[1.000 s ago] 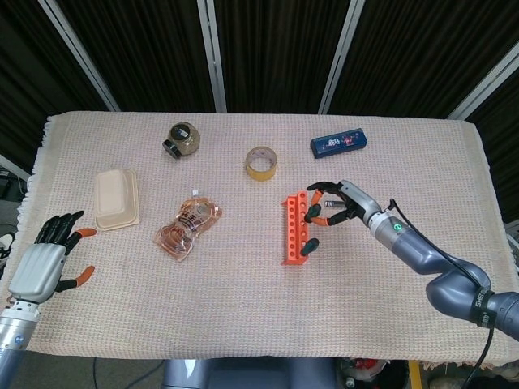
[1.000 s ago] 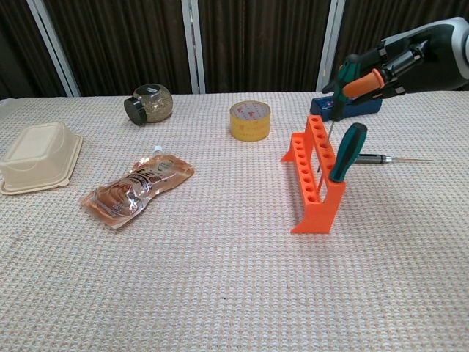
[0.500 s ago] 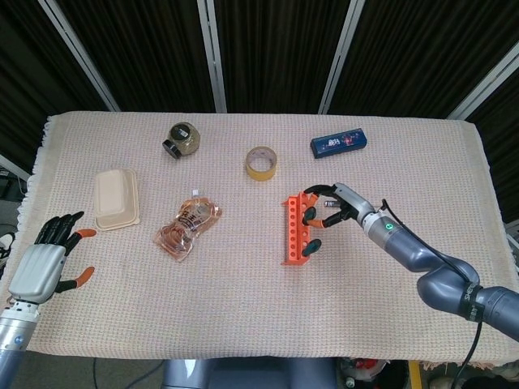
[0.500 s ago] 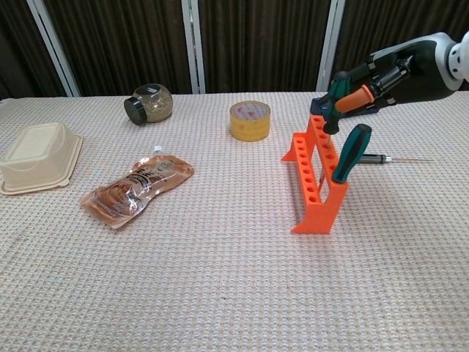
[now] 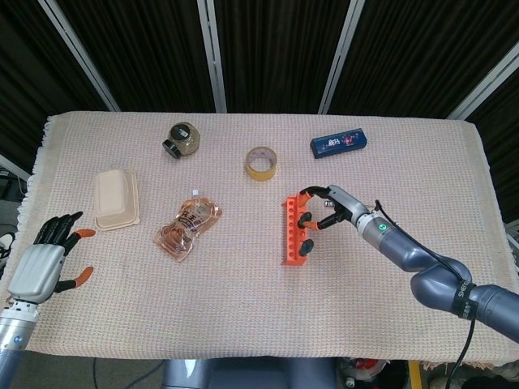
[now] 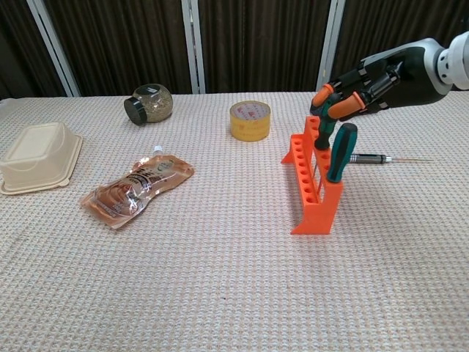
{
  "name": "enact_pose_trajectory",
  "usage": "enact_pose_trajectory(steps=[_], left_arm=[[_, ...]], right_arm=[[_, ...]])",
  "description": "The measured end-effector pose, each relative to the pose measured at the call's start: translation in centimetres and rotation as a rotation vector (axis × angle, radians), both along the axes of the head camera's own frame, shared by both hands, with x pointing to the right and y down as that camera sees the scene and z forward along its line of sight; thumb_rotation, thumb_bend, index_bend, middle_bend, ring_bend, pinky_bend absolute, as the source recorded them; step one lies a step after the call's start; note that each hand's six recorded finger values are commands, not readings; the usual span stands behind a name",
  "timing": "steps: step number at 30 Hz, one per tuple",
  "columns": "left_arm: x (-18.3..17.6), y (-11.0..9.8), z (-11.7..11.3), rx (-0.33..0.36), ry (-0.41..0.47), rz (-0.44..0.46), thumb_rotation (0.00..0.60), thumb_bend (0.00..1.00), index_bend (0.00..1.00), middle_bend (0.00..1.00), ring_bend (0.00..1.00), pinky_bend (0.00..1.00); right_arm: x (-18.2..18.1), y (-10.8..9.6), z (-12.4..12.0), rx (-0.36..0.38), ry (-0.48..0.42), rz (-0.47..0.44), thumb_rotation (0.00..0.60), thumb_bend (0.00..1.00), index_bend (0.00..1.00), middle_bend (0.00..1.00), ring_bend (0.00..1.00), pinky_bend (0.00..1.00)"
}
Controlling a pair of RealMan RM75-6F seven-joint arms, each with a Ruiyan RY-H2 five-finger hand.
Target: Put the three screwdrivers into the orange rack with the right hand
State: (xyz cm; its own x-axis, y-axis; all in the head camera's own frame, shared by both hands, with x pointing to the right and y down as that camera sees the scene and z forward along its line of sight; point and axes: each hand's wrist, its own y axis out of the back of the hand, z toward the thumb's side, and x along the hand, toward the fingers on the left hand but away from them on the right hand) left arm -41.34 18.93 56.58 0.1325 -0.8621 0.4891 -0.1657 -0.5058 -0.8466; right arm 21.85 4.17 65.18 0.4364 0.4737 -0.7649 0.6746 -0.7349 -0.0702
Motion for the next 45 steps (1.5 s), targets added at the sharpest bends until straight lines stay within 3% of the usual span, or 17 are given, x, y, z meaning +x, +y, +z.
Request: enact_pose_trajectory(steps=[14,23,32,45], left_arm=[[-0.2,0.0,-0.1,0.006,0.007,-0.002,0.6,0.28,0.26,0.02,0.0,0.0],[-0.2,0.0,-0.3,0.016,0.017,-0.002,0.6,0.28,0.26,0.02,0.0,0.0],[-0.1,0.2,-0.3,0.012,0.021,0.002,0.6,0.28,0.26,0.02,0.0,0.0],[-0.3,0.4,-0.2,0.006,0.01,-0.003,0.6,0.28,0.26,0.02,0.0,0.0]], right_arm=[[-0.6,-0.6,-2.1,0.046,-0.033,0.004,0.6,0.22,0.29,0.12,0.0,0.0],[2.6,-3.7,-6.7,0.182,-0.081,0.146,0.6,0.22,0.3,0.12,0.0,0.0],[6.0,-5.1,-5.7,0.277,0.115,0.059,0.6,0.23,0.32,0.12,0.0,0.0],[6.9,-4.6,-0.6,0.419,0.488,-0.268,0.6,0.24,0.34,0.11,0.0,0.0]])
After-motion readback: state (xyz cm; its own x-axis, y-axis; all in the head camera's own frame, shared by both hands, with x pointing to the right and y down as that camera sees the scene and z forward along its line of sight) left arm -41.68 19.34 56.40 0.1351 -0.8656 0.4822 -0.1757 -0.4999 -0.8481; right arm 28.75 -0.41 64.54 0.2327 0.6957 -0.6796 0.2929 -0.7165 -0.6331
